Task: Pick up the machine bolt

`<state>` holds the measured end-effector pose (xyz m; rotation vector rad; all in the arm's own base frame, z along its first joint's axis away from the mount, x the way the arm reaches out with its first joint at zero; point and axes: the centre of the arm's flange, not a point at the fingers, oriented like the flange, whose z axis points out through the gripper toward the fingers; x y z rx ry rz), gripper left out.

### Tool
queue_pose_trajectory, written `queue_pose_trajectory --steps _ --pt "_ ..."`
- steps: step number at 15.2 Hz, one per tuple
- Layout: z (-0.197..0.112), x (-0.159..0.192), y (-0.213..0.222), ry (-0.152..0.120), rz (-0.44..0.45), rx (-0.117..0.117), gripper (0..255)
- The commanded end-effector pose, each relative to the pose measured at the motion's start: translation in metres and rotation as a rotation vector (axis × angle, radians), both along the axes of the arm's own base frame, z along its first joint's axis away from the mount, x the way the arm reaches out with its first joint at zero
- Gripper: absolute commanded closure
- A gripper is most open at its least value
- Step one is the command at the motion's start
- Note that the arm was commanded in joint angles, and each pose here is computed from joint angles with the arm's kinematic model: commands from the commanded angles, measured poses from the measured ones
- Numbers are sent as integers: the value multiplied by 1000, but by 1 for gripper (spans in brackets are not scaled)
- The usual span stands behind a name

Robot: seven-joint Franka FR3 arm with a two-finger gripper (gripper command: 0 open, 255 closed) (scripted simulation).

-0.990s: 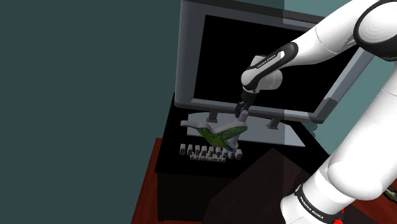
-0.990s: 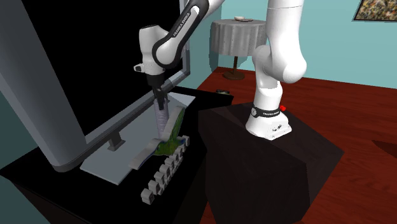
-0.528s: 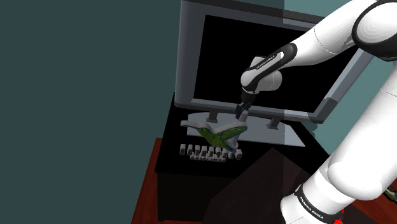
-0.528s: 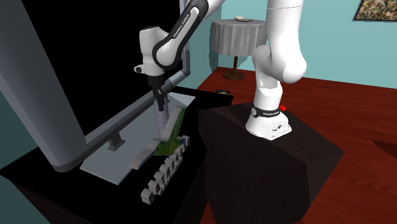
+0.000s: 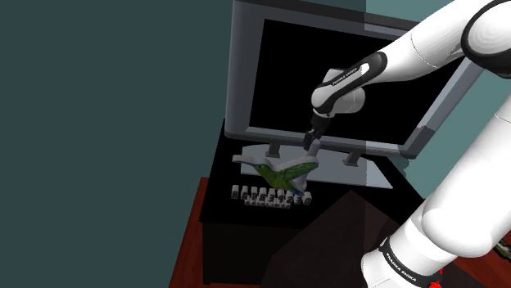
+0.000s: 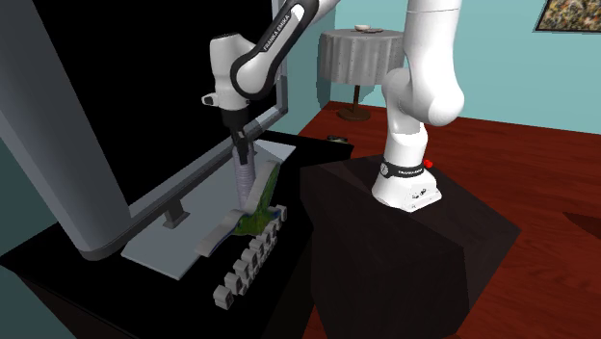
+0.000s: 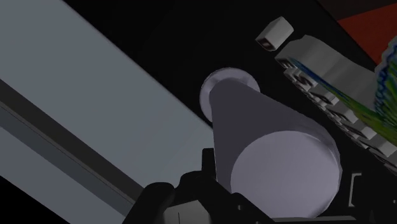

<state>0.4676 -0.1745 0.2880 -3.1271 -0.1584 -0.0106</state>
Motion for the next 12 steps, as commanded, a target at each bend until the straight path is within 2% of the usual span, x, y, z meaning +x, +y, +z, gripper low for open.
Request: queue_pose_trajectory --steps 1,12 --pt "12 0 -1 -1 0 0 255" --pt "65 0 -1 -1 0 0 255"
